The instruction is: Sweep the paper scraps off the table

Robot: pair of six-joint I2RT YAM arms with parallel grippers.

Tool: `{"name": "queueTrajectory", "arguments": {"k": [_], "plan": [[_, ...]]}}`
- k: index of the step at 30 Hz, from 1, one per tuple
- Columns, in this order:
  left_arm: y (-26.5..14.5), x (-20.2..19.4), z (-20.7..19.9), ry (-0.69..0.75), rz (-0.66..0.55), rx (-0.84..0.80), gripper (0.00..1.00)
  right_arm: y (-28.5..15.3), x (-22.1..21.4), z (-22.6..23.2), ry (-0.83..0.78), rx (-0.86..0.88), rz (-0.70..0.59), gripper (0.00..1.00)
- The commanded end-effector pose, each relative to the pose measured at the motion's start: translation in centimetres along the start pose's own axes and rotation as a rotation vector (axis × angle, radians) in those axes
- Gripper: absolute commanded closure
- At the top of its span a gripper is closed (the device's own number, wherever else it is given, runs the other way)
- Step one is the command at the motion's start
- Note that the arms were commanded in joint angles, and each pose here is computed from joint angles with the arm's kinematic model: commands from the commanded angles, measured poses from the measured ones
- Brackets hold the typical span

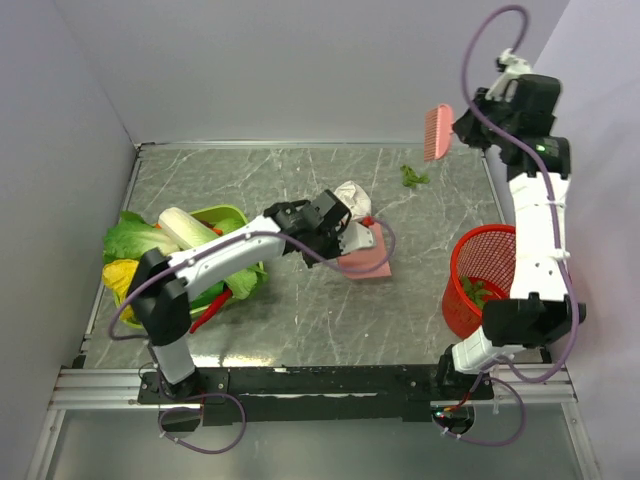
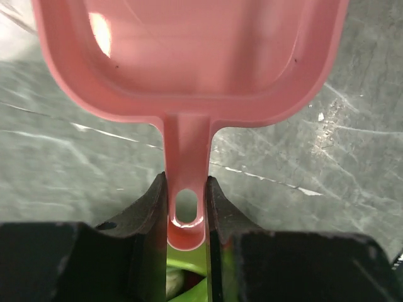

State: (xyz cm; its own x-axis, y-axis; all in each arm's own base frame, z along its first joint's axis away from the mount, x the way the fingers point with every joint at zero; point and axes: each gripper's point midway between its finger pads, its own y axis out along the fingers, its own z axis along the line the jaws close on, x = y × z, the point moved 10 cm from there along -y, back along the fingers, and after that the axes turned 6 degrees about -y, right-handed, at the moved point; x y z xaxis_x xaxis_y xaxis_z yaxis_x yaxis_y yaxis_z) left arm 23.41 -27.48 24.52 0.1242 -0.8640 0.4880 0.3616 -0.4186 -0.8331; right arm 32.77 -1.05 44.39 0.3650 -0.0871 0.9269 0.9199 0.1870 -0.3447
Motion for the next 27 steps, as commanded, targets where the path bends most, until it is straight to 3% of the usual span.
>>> {"name": "queueTrajectory", "arguments": {"k": [1,6,10,17,21,27], "plan": [[2.7,-0.2,1.7,-0.151,0.018,-0.146,0.99,2.6,0.5,0.3,-0.22,-0.099,-0.003,1.0],[6.4,-2.7,0.9,-0.124,0.059,-0.235,0.99,6.4,-2.0,0.6,-0.318,-0.142,0.104,1.0],[7.2,-3.8,1.4,-0.166,0.038,-0.26,0.99,7.6,-2.9,0.4,-0.403,-0.201,0.14,1.0],[8.1,-5.3,2.6,-0.189,-0.001,-0.277,0.67,11.8,-4.8,-1.1,-0.55,-0.197,0.224,1.0],[8.3,-6.4,2.2,-0.17,-0.116,-0.252,0.57,13.6,-5.6,-1.5,-0.621,-0.168,0.216,1.0],[8.7,-8.1,2.6,-0.175,-0.158,-0.253,0.46,15.5,-6.8,-1.8,-0.813,-0.177,0.13,1.0]]}}
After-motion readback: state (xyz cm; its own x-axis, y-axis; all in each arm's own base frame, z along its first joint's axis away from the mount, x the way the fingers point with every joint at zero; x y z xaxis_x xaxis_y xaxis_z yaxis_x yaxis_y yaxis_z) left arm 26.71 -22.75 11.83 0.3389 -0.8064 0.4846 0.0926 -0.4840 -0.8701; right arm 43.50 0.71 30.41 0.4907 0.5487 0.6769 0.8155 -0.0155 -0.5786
